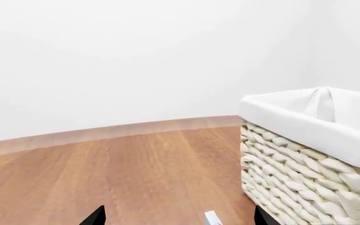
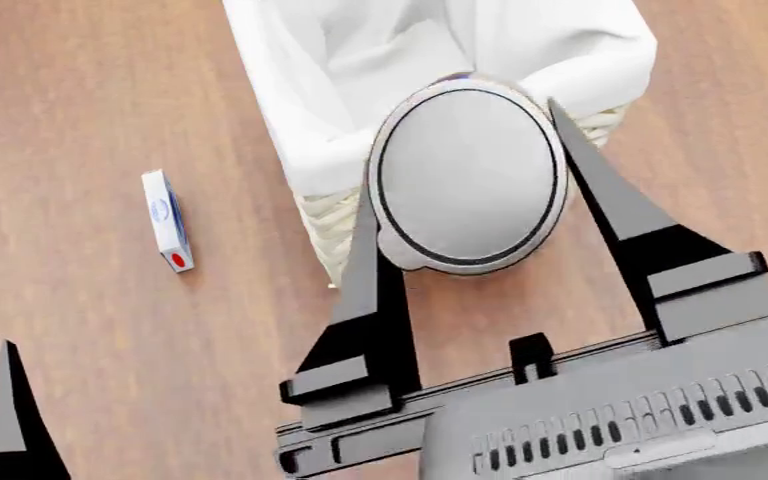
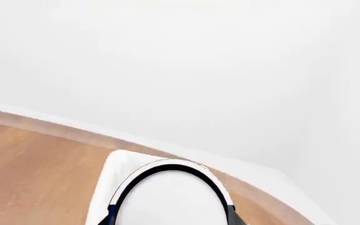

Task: Pick up the alphabet soup and the cream cheese box, and put them in the basket.

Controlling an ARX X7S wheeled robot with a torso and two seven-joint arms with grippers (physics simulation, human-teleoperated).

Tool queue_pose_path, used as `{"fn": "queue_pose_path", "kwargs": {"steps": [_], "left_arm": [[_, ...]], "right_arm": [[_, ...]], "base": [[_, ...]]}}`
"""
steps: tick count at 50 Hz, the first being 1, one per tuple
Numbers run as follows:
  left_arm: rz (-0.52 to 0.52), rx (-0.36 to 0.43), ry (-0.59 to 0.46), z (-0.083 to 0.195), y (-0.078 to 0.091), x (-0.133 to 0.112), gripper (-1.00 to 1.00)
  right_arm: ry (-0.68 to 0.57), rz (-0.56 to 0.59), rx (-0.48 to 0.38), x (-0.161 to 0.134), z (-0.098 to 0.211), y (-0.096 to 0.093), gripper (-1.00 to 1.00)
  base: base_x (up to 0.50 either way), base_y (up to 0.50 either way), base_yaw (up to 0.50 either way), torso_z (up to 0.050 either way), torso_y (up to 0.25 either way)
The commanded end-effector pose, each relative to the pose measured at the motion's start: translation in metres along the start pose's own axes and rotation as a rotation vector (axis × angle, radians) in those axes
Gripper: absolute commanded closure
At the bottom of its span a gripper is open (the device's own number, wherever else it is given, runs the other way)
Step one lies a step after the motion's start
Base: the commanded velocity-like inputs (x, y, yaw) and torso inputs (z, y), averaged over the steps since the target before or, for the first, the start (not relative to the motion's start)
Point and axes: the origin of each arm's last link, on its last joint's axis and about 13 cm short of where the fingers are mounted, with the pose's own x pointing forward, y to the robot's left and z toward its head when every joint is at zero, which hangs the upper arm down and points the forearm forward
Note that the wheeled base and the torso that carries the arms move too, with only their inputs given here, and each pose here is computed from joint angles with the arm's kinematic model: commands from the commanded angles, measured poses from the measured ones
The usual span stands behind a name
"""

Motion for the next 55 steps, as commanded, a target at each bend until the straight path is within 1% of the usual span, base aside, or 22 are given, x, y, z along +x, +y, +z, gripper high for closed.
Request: {"fn": "queue_pose_path", "kwargs": {"steps": [1, 2, 3, 5, 6, 8, 9, 10, 11, 12, 13, 14, 15, 16, 17, 22, 27, 30, 32, 47, 49, 55], "left_arm": [[-0.004, 0.001, 0.000, 0.000, -0.001, 0.000, -1.00], [-0.008, -0.001, -0.001, 0.000, -0.002, 0.000, -1.00], [-0.010, -0.001, -0.002, 0.001, -0.002, 0.000, -1.00], [-0.012, -0.004, -0.003, 0.001, -0.002, 0.001, -1.00], [-0.015, -0.004, -0.003, 0.001, -0.003, 0.001, -1.00], [-0.022, -0.005, -0.003, 0.001, -0.004, 0.000, -1.00], [-0.023, -0.004, -0.003, 0.001, -0.004, -0.001, -1.00], [-0.026, -0.008, -0.006, 0.003, -0.005, -0.002, -1.00], [-0.027, -0.009, -0.007, 0.003, -0.005, -0.002, -1.00], [-0.026, -0.011, -0.008, 0.004, -0.005, -0.002, -1.00], [-0.027, -0.012, -0.008, 0.004, -0.005, -0.002, -1.00], [-0.026, -0.012, -0.009, 0.004, -0.005, -0.002, -1.00], [-0.025, -0.017, -0.011, 0.006, -0.005, -0.002, -1.00], [-0.024, -0.021, -0.015, 0.007, -0.004, -0.002, -1.00], [-0.023, -0.022, -0.016, 0.007, -0.004, -0.002, -1.00], [-0.019, -0.030, -0.019, 0.008, -0.002, -0.001, -1.00], [-0.015, -0.033, -0.021, 0.008, -0.002, -0.001, -1.00], [-0.021, -0.035, -0.020, 0.008, -0.003, -0.002, -1.00], [-0.019, -0.033, -0.021, 0.008, -0.002, -0.002, -1.00], [-0.022, -0.034, -0.018, 0.008, -0.003, -0.003, -1.00], [-0.021, -0.033, -0.017, 0.007, -0.003, -0.002, -1.00], [-0.017, -0.033, -0.014, 0.006, -0.002, -0.003, -1.00]], "right_arm": [[-0.279, -0.023, -0.156, 0.041, 0.065, -0.035, 1.00], [-0.279, -0.023, -0.156, 0.041, 0.065, -0.035, 1.00], [-0.284, -0.006, -0.136, 0.067, 0.071, -0.045, 1.00], [-0.268, 0.014, -0.120, 0.086, 0.072, -0.051, 1.00], [-0.241, 0.022, -0.098, 0.108, 0.074, -0.058, 1.00], [-0.215, 0.030, -0.084, 0.130, 0.077, -0.066, 1.00], [-0.197, 0.046, -0.046, 0.137, 0.078, -0.068, 1.00], [-0.177, 0.041, -0.032, 0.153, 0.080, -0.074, 1.00], [-0.161, 0.056, -0.007, 0.159, 0.081, -0.076, 1.00], [-0.129, 0.066, 0.024, 0.173, 0.081, -0.080, 1.00], [-0.077, 0.136, 0.114, 0.178, 0.080, -0.080, 1.00], [-0.027, 0.123, 0.173, 0.192, 0.075, -0.088, 1.00], [0.019, 0.147, 0.221, 0.200, 0.072, -0.092, 1.00], [0.061, 0.136, 0.254, 0.208, 0.066, -0.095, 1.00], [0.104, 0.157, 0.293, 0.214, 0.062, -0.097, 1.00], [0.212, 0.099, 0.238, 0.238, 0.043, -0.106, 1.00], [0.267, 0.081, 0.202, 0.249, 0.039, -0.112, 1.00], [0.293, 0.087, 0.182, 0.250, 0.037, -0.111, 1.00], [0.298, 0.083, 0.190, 0.252, 0.036, -0.112, 1.00], [0.326, 0.114, 0.143, 0.249, 0.021, -0.103, 1.00], [0.332, 0.113, 0.139, 0.254, 0.022, -0.105, 1.00], [0.349, 0.130, 0.126, 0.251, 0.009, -0.098, 1.00]], "base": [[0.00, 0.00, 0.00, 0.000, 0.000], [0.00, 0.00, 0.00, 0.000, 0.000], [0.00, 0.00, 0.00, 0.000, 0.000], [0.00, 0.00, 0.00, 0.000, 0.000], [0.00, 0.00, 0.00, 0.000, 0.000], [0.00, 0.00, 0.00, 0.000, 0.000], [0.00, 0.00, 0.00, 0.000, 0.000], [0.00, 0.00, 0.00, 0.000, 0.000], [0.00, 0.00, 0.00, 0.000, 0.000], [0.00, 0.00, 0.00, 0.000, 0.000], [0.00, 0.00, 0.00, 0.000, 0.000], [0.00, 0.00, 0.00, 0.000, 0.000], [0.00, 0.00, 0.00, 0.000, 0.000], [0.00, 0.00, 0.00, 0.000, 0.000], [0.00, 0.00, 0.00, 0.000, 0.000], [0.00, 0.00, 0.00, 0.000, 0.000], [0.00, 0.00, 0.00, 0.000, 0.000], [0.00, 0.00, 0.00, 0.000, 0.000], [0.00, 0.00, 0.00, 0.000, 0.000], [0.00, 0.00, 0.00, 0.000, 0.000], [0.00, 0.00, 0.00, 0.000, 0.000], [0.00, 0.00, 0.00, 0.000, 0.000]]}}
